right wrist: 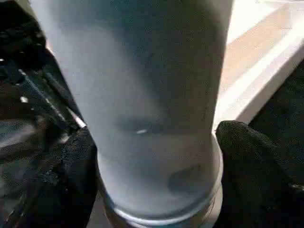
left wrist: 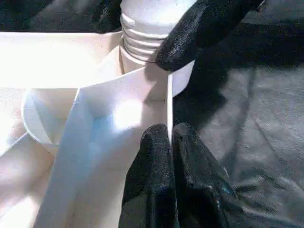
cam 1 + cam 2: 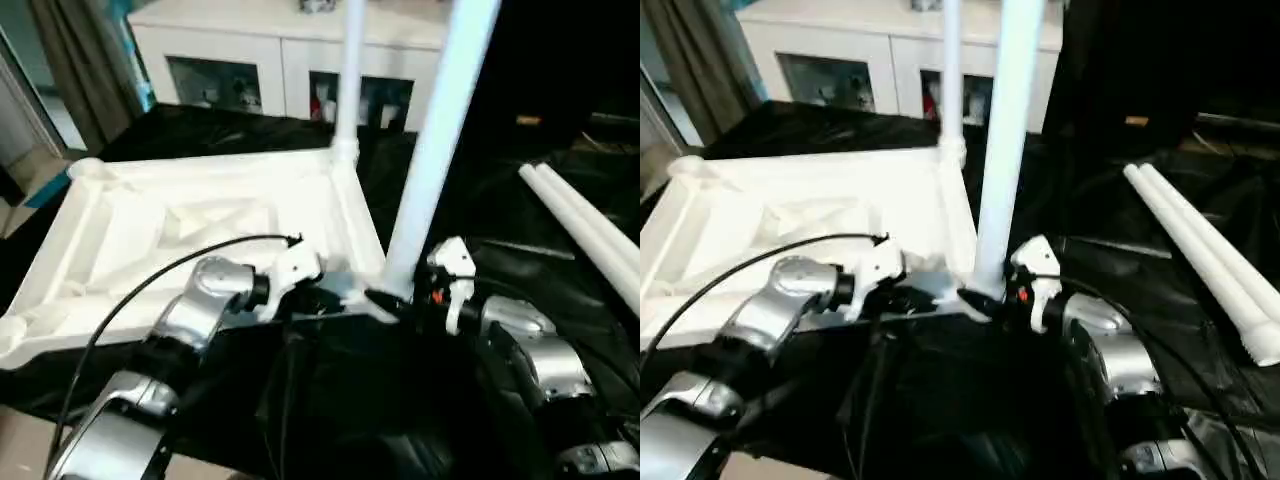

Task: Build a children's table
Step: Rotate leg to tighten

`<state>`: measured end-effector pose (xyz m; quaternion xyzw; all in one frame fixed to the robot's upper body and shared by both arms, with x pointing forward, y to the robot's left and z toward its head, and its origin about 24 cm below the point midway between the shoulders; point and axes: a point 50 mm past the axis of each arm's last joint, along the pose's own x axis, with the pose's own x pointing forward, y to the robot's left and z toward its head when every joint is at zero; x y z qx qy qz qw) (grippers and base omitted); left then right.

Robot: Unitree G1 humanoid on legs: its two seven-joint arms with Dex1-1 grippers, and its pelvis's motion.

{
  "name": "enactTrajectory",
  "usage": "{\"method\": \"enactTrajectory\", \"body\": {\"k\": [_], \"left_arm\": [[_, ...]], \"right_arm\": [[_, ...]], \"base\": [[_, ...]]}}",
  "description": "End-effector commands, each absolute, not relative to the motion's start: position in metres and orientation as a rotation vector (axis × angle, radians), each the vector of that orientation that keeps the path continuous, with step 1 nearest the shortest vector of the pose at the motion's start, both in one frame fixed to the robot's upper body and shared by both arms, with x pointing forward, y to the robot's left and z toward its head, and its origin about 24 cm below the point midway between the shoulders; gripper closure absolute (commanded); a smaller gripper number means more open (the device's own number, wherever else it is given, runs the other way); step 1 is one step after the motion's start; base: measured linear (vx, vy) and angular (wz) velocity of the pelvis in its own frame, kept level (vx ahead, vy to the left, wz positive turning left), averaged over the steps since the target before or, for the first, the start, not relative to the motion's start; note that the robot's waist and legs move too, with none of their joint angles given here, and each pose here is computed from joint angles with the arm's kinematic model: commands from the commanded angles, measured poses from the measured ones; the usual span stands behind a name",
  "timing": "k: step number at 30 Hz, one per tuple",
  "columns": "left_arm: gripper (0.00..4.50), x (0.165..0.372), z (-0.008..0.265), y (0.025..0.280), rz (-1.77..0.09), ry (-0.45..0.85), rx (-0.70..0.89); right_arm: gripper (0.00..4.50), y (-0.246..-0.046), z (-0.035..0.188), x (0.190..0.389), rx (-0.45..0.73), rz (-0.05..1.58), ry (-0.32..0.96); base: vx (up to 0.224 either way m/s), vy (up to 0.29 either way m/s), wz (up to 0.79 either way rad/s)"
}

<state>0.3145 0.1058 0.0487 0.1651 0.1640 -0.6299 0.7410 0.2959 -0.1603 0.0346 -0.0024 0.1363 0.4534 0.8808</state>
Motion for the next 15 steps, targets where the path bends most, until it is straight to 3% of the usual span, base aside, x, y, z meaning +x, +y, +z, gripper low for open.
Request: {"method": "enactTrajectory", "body": {"k": [1, 9, 15], "left_arm": [[4.5, 0.307, 0.048, 0.102, -1.443, 0.346, 0.294], [4.5, 0.312, 0.047, 0.101, -1.371, 0.349, 0.315], [4.5, 0.333, 0.045, 0.093, -1.134, 0.367, 0.331]], "right_arm": [[0.99, -0.165, 0.039, 0.296, -0.004, 0.943, 0.28], [1.64, -0.156, 0.032, 0.293, 0.012, 0.941, 0.3], [1.72, -0.153, 0.011, 0.308, 0.0, 0.612, 0.36]], "base": [[0.0, 0.0, 0.0], [0.0, 0.0, 0.0], [0.0, 0.0, 0.0]]}}
